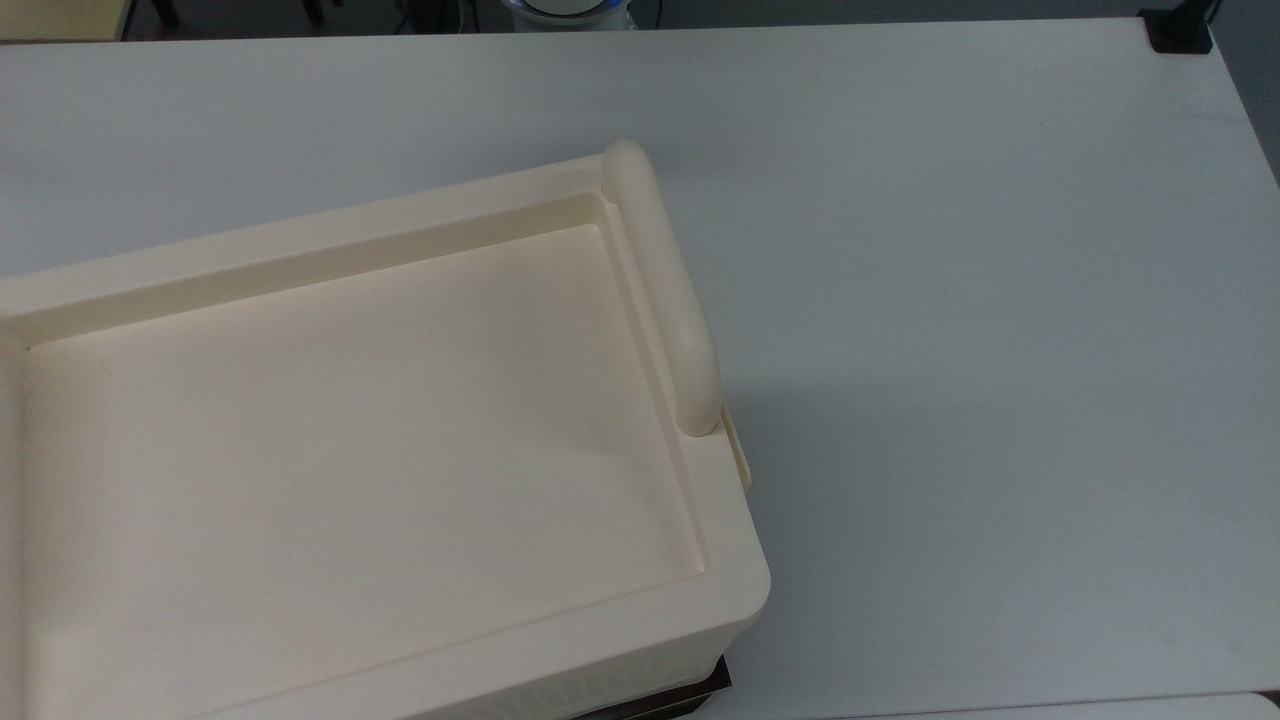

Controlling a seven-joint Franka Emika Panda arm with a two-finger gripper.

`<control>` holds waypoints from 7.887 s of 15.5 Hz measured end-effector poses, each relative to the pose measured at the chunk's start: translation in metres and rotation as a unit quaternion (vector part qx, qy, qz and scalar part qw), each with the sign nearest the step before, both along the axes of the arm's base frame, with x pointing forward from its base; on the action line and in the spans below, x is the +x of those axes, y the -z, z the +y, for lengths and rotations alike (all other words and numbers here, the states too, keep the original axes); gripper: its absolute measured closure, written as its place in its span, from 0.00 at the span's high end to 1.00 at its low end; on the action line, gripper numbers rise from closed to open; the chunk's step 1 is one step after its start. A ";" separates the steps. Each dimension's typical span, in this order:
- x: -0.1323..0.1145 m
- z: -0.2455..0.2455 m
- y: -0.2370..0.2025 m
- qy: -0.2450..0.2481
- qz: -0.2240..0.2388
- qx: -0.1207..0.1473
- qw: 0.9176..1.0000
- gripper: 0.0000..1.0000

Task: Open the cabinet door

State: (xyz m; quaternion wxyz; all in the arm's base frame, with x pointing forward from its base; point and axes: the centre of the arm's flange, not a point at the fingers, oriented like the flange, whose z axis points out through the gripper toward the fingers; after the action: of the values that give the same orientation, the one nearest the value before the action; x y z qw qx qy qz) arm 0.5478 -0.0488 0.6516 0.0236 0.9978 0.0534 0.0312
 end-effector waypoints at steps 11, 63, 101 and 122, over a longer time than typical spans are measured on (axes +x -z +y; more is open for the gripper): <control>0.001 0.000 0.001 0.000 0.001 0.000 1.000 1.00; 0.108 0.076 0.023 -0.012 -0.257 0.120 0.959 0.48; 0.095 0.051 0.018 -0.033 -0.217 0.113 0.969 0.16; 0.013 -0.131 0.016 -0.007 -0.086 0.106 0.991 1.00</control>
State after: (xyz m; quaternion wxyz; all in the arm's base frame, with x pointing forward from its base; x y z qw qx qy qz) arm 0.5607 -0.1799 0.6351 -0.0777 0.9879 0.0548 0.1225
